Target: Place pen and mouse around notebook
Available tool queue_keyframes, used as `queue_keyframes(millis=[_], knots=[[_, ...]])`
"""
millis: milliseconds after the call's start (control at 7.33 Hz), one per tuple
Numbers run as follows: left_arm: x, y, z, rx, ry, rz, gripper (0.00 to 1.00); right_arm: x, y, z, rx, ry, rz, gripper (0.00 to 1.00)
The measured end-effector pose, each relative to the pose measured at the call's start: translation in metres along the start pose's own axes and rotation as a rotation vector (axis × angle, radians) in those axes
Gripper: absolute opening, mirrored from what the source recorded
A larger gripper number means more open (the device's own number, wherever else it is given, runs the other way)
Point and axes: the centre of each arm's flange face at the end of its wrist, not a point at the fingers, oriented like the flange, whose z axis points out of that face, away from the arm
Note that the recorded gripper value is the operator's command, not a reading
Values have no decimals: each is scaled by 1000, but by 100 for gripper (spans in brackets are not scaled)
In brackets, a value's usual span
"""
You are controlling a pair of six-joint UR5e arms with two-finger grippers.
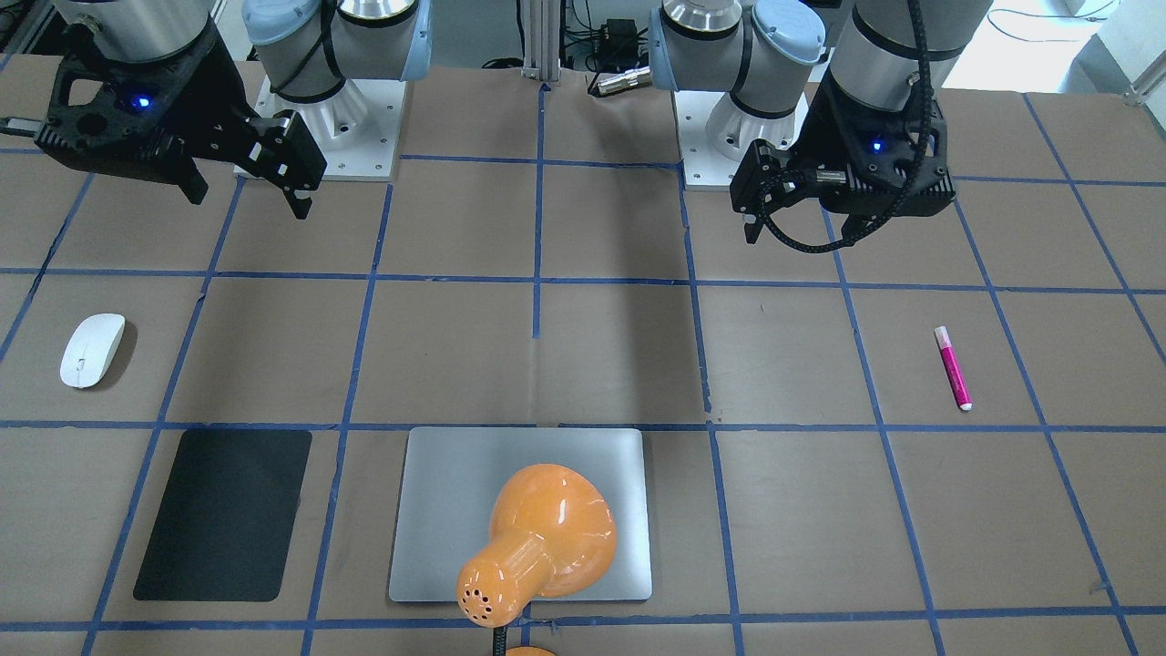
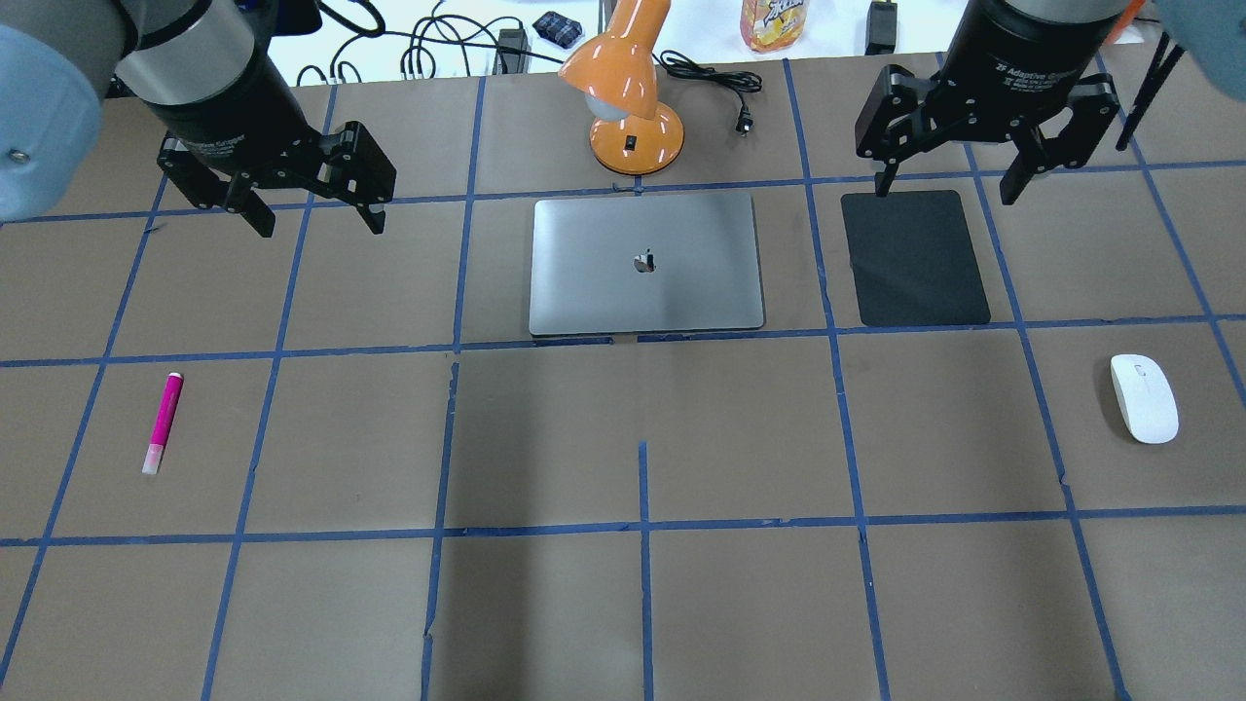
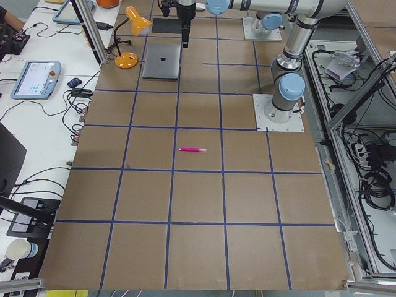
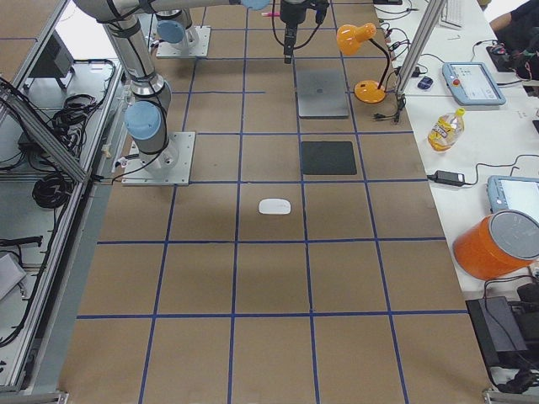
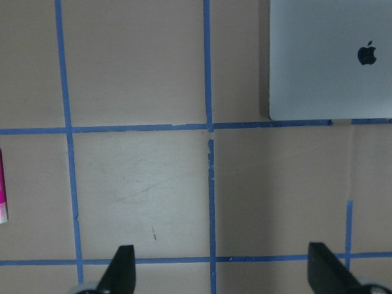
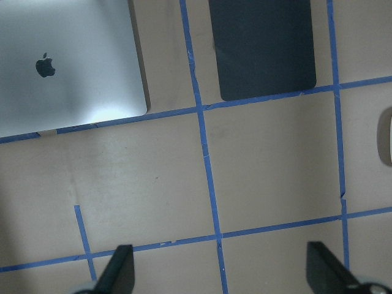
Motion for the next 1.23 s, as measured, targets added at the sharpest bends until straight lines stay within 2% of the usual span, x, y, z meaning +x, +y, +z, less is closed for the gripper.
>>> queue_keyframes(millis=[545, 818, 1091, 1227], knots=[[0, 0, -1, 3, 0, 1, 100, 14, -7, -3, 6, 2, 9, 100], [-16, 0, 2, -4, 0, -4, 100, 59, -24, -17, 32, 9, 16, 100], [-89, -10, 30, -48, 9, -44, 100, 132, -48, -9, 18, 15, -12, 100], [-139, -15, 59, -72, 14, -100, 100, 172, -61, 5, -14, 16, 4, 99]])
